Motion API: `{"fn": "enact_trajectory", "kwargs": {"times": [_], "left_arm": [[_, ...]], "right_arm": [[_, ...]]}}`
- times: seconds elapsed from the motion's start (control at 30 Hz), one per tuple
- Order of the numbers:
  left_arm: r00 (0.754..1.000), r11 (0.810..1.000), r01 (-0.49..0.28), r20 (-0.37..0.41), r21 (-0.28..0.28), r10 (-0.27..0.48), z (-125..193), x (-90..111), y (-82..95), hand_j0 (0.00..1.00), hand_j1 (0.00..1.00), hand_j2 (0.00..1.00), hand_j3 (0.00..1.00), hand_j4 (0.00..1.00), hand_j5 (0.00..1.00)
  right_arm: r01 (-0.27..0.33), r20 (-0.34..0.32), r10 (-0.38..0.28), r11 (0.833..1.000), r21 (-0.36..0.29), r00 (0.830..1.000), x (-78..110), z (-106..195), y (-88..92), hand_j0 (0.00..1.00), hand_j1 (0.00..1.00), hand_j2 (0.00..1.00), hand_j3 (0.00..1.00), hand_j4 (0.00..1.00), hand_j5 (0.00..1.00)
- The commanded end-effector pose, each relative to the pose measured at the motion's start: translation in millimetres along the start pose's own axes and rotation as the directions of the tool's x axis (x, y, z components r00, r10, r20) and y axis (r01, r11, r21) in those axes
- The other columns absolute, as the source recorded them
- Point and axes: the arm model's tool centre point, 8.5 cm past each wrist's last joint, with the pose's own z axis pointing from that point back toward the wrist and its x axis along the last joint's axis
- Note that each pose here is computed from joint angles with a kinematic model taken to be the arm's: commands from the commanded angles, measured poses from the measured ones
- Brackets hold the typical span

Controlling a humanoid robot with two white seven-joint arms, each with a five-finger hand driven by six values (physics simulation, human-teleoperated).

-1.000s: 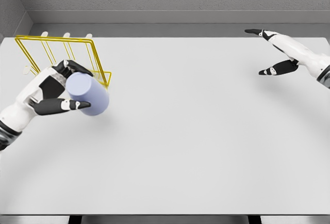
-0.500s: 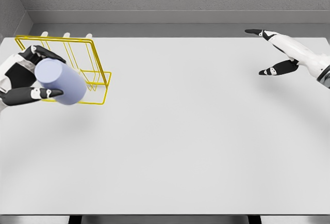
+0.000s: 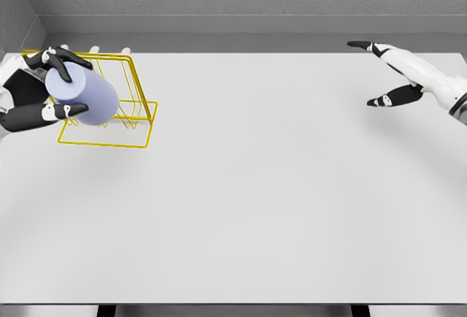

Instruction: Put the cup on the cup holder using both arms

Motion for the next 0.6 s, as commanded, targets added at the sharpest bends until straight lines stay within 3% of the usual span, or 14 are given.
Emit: {"fn": "enact_trajectory", "kwargs": {"times": [0.0, 0.57], "left_arm": [[1.000, 1.000, -0.006, 0.004, 0.001, 0.006, 0, 0, 0.0, 0.28, 0.28, 0.28, 0.28, 0.28, 0.28], [1.000, 0.998, -0.018, -0.020, 0.055, 0.020, 5, -12, 15.8, 0.26, 0.26, 0.26, 0.26, 0.26, 0.26]], "right_arm": [[0.004, 0.000, -0.004, 1.000, -0.004, 1.000, 0.0, 0, -0.8, 1.00, 1.00, 1.00, 1.00, 1.00, 1.00], [0.003, 0.000, -0.003, 1.000, -0.006, 1.000, 0.2, 0, -2.0, 1.00, 1.00, 1.00, 1.00, 1.00, 1.00]]}}
